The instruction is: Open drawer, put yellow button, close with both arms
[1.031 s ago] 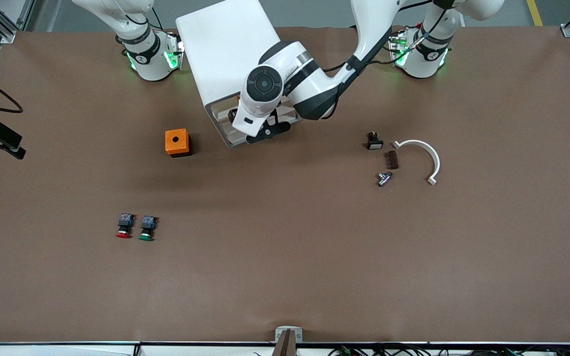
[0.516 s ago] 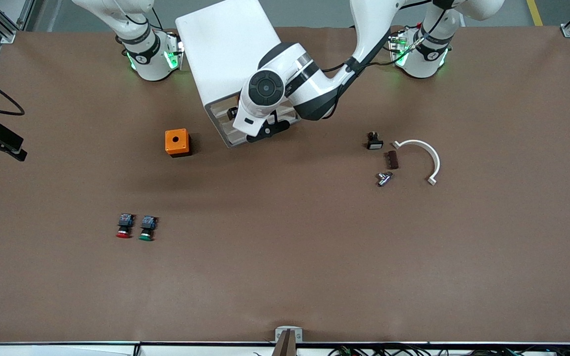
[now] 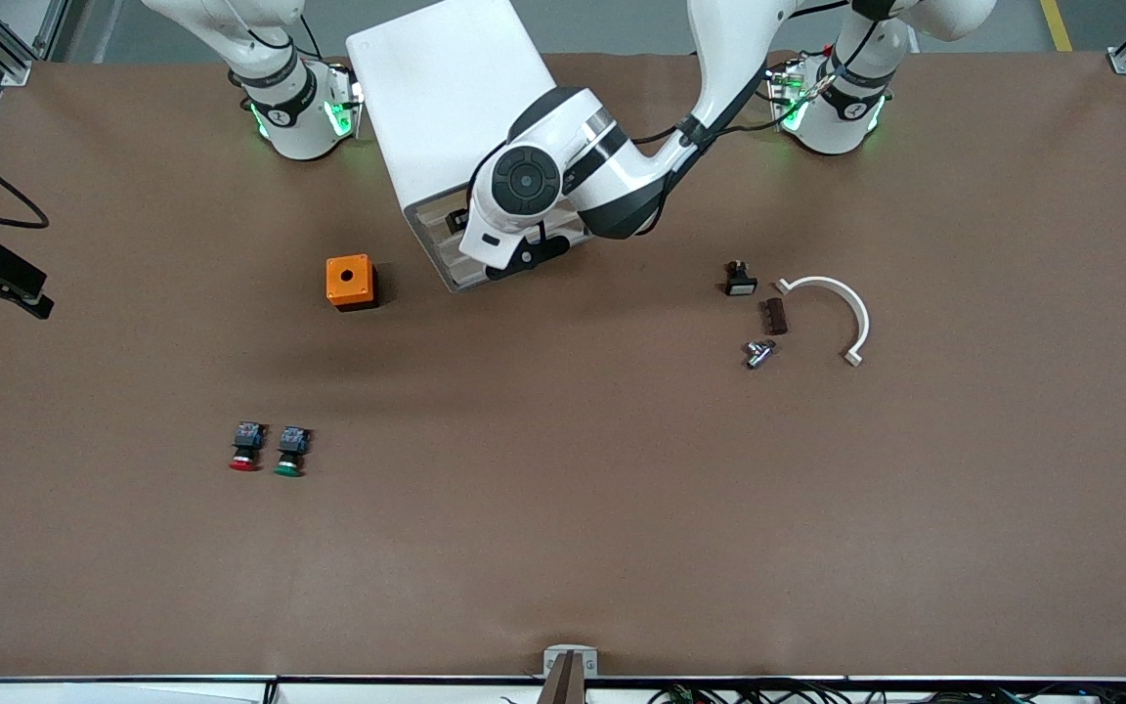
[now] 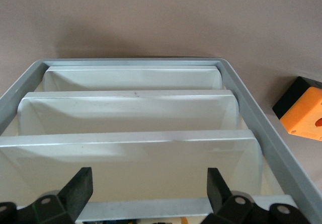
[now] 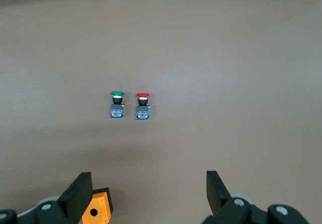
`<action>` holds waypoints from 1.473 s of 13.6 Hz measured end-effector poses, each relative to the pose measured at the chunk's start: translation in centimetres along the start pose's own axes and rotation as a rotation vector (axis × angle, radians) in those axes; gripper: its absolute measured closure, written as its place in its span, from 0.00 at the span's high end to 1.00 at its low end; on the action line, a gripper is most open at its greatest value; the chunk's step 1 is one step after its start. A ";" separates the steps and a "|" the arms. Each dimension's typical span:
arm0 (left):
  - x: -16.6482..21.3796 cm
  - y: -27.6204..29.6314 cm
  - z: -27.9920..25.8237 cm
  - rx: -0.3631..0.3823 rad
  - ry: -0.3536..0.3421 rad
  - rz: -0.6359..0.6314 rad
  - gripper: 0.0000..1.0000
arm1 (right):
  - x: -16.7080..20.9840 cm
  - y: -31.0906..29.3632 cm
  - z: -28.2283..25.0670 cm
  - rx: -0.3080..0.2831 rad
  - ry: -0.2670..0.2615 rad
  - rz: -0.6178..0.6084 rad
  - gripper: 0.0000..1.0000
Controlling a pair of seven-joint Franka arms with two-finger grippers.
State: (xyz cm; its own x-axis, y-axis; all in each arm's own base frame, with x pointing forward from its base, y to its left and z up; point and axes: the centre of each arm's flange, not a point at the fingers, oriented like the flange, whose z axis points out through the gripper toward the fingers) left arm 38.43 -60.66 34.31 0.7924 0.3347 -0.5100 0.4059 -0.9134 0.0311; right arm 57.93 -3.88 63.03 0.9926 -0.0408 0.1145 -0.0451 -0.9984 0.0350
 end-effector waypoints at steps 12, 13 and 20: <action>12.6 -4.2 -11.6 -0.120 0.155 -0.138 1.00 | 0.0 0.0 0.2 0.000 -0.005 0.000 1.00; 14.2 -5.1 -13.1 -0.124 0.188 -0.153 1.00 | 0.0 0.0 0.2 0.000 -0.005 0.000 1.00; 20.0 -9.5 -18.4 -0.167 0.232 -0.246 1.00 | 0.0 0.0 0.2 0.000 -0.005 0.000 1.00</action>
State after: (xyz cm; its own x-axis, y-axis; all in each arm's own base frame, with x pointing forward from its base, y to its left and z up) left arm 58.84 -41.06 39.67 0.7364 0.6005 -0.3116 0.6504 -0.7552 0.0817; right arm 57.95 -3.89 62.81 0.9931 -0.0413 0.1099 -0.0453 -0.9984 0.0348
